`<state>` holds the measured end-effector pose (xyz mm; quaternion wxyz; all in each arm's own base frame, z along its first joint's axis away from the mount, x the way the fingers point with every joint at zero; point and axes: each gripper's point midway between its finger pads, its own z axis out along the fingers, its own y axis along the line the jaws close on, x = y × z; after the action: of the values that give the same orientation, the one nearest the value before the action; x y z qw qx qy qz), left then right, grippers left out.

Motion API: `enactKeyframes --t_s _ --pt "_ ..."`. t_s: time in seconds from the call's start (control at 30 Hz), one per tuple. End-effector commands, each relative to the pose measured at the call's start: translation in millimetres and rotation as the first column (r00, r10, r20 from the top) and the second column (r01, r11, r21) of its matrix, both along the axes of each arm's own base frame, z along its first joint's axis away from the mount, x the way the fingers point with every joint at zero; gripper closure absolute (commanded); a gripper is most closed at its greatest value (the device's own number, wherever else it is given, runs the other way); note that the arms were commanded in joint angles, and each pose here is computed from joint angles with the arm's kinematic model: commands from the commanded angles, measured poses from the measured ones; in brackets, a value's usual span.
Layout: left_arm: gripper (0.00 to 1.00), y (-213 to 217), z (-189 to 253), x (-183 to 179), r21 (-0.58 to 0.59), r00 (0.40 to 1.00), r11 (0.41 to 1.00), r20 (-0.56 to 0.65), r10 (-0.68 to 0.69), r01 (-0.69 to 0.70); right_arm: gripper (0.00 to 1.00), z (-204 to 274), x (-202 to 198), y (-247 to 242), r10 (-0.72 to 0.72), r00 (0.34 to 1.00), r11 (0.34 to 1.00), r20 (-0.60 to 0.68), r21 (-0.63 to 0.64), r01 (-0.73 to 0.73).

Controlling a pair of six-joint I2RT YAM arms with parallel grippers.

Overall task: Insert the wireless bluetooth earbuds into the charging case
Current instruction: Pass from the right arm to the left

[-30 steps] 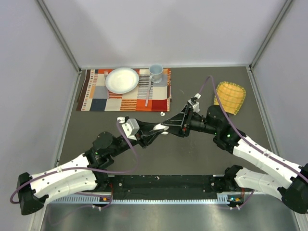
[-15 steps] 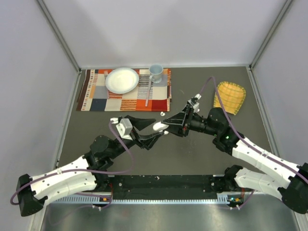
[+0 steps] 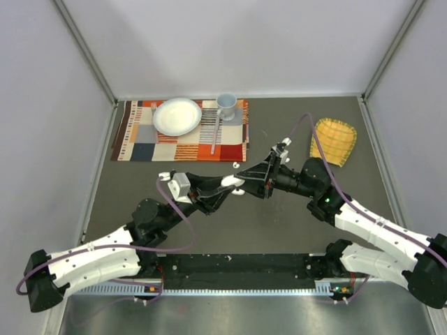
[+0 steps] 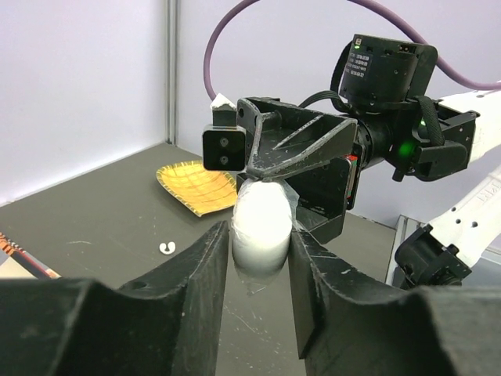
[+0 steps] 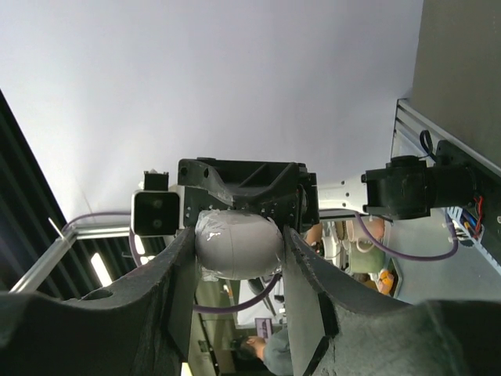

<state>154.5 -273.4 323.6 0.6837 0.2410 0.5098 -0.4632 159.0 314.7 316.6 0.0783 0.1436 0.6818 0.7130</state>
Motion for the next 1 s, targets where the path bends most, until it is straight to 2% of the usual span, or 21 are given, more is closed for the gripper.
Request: enactKeyframes --t_s 0.0,0.07,0.3,0.43,0.5,0.6,0.63,0.7,0.73,0.8,0.83,0.9,0.97 --pt "0.61 2.6 13.5 4.0 -0.043 0.999 0.999 0.034 0.027 -0.026 1.00 20.5 -4.1 -1.6 0.015 0.999 0.998 0.050 0.064 -0.018" --pt "0.62 1.5 12.5 4.0 -0.039 0.999 0.999 0.033 0.024 -0.023 1.00 19.9 -4.1 -1.6 0.015 0.999 0.998 0.047 0.063 -0.018" --pt "0.56 -2.5 9.1 3.8 -0.034 1.000 0.999 0.018 0.009 -0.009 1.00 21.0 -4.1 -2.3 0.013 0.999 0.998 0.047 0.066 -0.016" --pt "0.56 -4.0 8.1 4.7 -0.028 1.000 1.000 0.008 0.008 -0.008 1.00 19.8 -4.3 -1.8 0.015 0.999 0.998 0.046 0.064 -0.018" --pt "0.59 -4.0 7.7 4.7 -0.028 1.000 1.000 0.008 0.008 -0.008 1.00 19.7 -4.1 -2.0 0.015 0.999 0.998 0.046 0.064 -0.018" --pt "0.71 -4.3 8.7 5.1 -0.027 1.000 1.000 0.012 0.010 -0.010 1.00 18.9 -4.7 -2.0 0.016 0.999 0.998 0.044 0.062 -0.019" --pt "0.82 -4.7 9.3 5.5 -0.026 1.000 1.000 0.014 0.011 -0.011 1.00 18.0 -5.0 -2.2 0.017 0.999 0.998 0.043 0.061 -0.019" --pt "0.94 -5.4 10.2 6.2 -0.021 1.000 1.000 0.019 0.014 -0.013 0.93 17.0 -4.6 -2.6 0.012 0.998 0.999 0.063 0.051 -0.015" --pt "0.98 -6.0 9.6 6.2 -0.020 1.000 1.000 0.017 0.012 -0.011 0.82 13.8 -4.8 -2.0 0.013 0.998 0.999 0.061 0.031 -0.015" --pt "1.00 -6.0 10.7 6.2 -0.028 1.000 1.000 0.014 0.011 -0.010 0.73 9.8 -4.3 -3.1 0.003 0.995 1.000 0.101 -0.018 -0.002" --pt "1.00 -8.8 9.8 1.7 -0.023 1.000 1.000 0.019 -0.018 0.018 0.64 7.2 -3.1 -3.7 -0.001 0.995 0.998 0.095 -0.058 0.006" --pt "1.00 -8.9 9.0 1.8 -0.026 1.000 0.999 0.014 -0.019 0.019 0.62 11.4 -1.8 -6.2 -0.018 0.989 0.995 0.149 -0.092 0.032" --pt "1.00 -9.0 8.6 1.0 -0.030 1.000 0.999 0.013 -0.024 0.024 0.61 8.0 -1.2 -7.8 -0.023 0.988 0.992 0.151 -0.123 0.042"
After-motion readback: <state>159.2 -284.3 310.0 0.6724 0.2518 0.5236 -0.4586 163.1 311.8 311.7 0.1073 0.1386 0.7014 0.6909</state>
